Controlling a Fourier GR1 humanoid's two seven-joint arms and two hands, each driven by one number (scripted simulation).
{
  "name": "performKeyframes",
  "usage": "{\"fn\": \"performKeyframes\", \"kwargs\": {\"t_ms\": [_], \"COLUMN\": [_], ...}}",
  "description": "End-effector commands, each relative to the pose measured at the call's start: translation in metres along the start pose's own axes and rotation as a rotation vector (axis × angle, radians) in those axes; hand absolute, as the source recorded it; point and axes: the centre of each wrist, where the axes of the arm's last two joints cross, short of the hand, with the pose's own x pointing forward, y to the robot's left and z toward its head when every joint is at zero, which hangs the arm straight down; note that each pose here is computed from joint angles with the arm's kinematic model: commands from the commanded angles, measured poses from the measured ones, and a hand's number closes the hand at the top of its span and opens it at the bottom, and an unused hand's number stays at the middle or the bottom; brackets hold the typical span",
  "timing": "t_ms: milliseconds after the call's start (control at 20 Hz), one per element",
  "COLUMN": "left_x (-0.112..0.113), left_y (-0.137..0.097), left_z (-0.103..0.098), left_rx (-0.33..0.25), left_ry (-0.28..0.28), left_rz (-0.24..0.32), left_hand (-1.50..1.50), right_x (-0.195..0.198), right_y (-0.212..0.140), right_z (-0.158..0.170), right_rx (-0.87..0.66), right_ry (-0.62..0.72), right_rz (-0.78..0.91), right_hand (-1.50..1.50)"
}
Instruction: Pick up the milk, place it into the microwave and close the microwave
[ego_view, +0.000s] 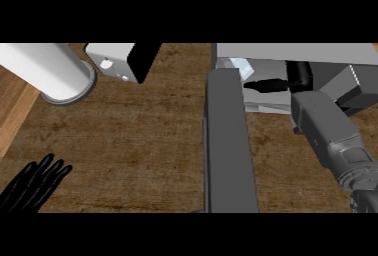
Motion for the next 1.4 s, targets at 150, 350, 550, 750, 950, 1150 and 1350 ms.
{"fn": "performKeyframes", "kwargs": {"t_ms": [150, 350, 550, 750, 950, 1150, 1350], "left_x": [-0.029, -0.032, -0.049, -0.056, -0.069, -0.086, -0.095], "left_y": [-0.012, -0.012, -0.005, -0.029, -0.024, -0.033, -0.039], "left_z": [-0.017, -0.033, -0.052, -0.050, -0.069, -0.085, -0.097], "left_rx": [-0.131, -0.157, -0.162, -0.179, -0.189, -0.193, -0.222], "left_ry": [0.088, 0.082, 0.117, 0.126, 0.125, 0.141, 0.196], "left_rz": [0.024, -0.025, -0.052, -0.048, -0.074, -0.112, -0.158], "left_hand": [-1.50, -1.50, -1.50, -1.50, 1.50, 1.50, 1.50], "right_x": [-0.038, -0.054, -0.074, -0.095, -0.113, -0.123, -0.131], "right_y": [0.013, 0.037, 0.049, 0.055, 0.013, 0.001, -0.040], "right_z": [0.042, 0.068, 0.101, 0.144, 0.177, 0.213, 0.260], "right_rx": [0.077, 0.104, 0.149, 0.163, 0.100, 0.106, 0.085], "right_ry": [0.020, 0.039, 0.071, 0.108, 0.143, 0.153, 0.157], "right_rz": [-0.284, -0.369, -0.427, -0.396, -0.335, -0.316, -0.290], "right_hand": [-1.50, -1.50, -1.50, -1.50, -1.50, -1.50, -1.50]}}
